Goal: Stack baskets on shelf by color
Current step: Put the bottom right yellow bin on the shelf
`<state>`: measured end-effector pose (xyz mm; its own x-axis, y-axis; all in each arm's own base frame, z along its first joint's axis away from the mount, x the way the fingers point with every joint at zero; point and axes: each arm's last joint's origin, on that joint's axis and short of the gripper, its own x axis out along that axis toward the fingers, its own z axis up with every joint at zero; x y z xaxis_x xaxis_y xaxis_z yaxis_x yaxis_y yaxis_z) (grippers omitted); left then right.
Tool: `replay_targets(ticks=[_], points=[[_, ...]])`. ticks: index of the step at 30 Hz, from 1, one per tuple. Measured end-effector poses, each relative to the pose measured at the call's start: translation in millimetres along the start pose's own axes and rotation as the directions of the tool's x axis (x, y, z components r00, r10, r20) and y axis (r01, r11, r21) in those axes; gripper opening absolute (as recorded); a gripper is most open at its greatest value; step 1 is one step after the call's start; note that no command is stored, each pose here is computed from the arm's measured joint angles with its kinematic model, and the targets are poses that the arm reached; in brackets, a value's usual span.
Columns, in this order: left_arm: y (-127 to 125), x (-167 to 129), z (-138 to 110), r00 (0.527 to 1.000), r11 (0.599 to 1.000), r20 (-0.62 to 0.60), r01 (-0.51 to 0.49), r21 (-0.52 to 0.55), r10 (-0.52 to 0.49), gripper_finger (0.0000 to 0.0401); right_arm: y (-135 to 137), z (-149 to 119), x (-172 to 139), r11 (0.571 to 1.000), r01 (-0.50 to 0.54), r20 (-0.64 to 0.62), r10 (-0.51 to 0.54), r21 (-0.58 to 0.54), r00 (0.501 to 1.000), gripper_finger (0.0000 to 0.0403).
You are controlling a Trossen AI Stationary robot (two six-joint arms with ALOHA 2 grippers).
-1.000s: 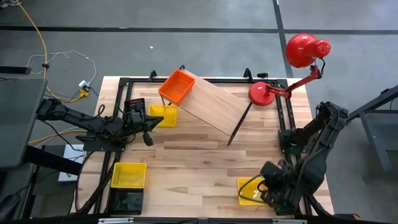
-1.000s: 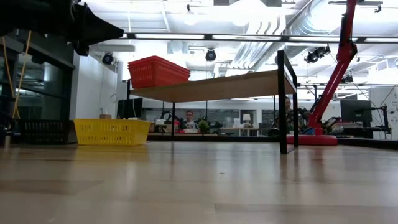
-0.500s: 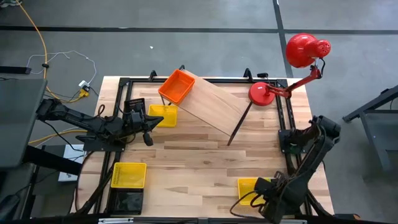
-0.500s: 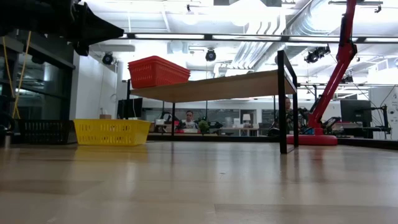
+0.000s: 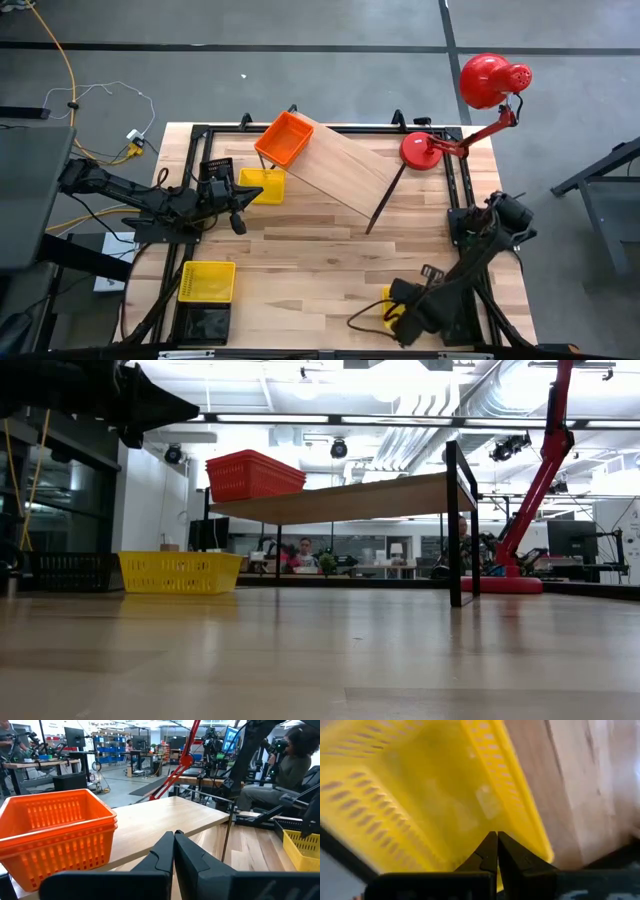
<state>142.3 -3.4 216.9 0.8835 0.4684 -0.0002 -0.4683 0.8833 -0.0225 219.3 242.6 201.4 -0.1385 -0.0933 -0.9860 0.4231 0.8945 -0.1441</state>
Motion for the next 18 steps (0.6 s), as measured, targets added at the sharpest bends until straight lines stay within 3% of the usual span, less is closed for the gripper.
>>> replay_targets(ticks=[6,18], points=[[0.0,0.0,-0.1,1.0,1.0,-0.001,0.0,0.0,0.0,0.0,-5.2,6.3,12.2,0.995,0.1,-0.156,-0.102,-0.02,0.982,0.0],[0.0,0.0,-0.2,1.0,1.0,-0.002,0.0,0.001,0.0,0.0,-4.0,8.9,18.7,0.989,0.147,-0.127,-0.147,-0.01,0.981,0.0]])
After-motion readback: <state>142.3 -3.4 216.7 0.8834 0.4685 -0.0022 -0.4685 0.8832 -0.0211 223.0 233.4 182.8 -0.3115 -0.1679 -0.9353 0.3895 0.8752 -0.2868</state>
